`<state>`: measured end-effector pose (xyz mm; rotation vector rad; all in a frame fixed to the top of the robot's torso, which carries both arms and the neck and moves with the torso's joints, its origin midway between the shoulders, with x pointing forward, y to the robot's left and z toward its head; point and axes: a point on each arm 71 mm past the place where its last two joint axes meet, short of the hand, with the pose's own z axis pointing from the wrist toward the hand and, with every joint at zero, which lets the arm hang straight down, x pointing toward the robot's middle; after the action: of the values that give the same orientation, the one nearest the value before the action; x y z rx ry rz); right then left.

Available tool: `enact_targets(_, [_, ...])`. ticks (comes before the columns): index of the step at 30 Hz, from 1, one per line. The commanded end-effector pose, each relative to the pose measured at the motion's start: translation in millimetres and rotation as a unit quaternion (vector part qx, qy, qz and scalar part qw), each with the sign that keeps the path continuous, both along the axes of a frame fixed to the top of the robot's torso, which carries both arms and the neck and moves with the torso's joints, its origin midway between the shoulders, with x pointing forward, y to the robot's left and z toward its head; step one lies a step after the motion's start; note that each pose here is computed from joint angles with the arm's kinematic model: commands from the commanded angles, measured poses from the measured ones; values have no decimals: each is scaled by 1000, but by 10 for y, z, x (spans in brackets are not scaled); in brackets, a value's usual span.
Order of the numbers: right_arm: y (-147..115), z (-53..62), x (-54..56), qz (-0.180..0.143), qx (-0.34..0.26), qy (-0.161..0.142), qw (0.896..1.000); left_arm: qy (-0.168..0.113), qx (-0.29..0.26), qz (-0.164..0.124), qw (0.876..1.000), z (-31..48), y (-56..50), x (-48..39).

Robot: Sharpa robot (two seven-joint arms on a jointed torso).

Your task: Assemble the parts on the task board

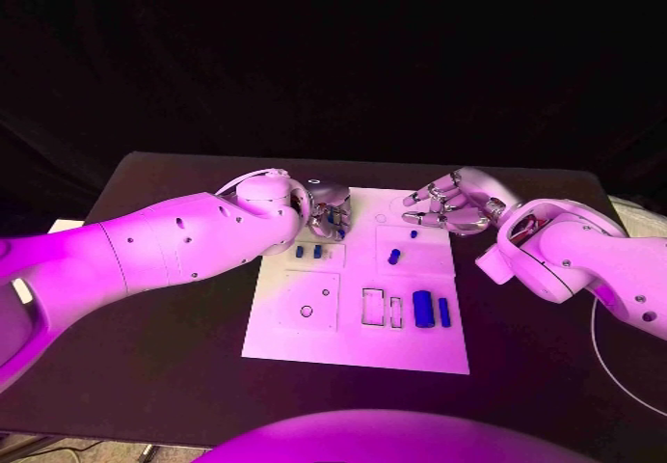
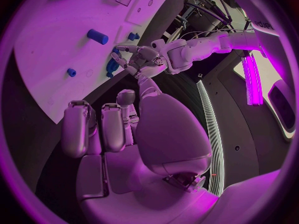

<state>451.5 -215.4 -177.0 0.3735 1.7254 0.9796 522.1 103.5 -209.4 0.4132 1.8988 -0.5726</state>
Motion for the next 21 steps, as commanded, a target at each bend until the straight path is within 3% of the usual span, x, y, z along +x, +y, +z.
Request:
enact_targets(1, [21,1,-8,8,2,-2,1000,14,16,-2,1000,-74,-10,-24])
enact_targets(7, [23,1,-8,8,2,-2,1000,8,2,1,1000,-77,-9,-29])
enact_targets(12, [28,0,-7,9,3,-2,1000,19,-27,12,999,-32,50,-53])
enact_targets(21, [26,-20,-4,8,3,0,1000,36,-99,43,993,197,235,-74])
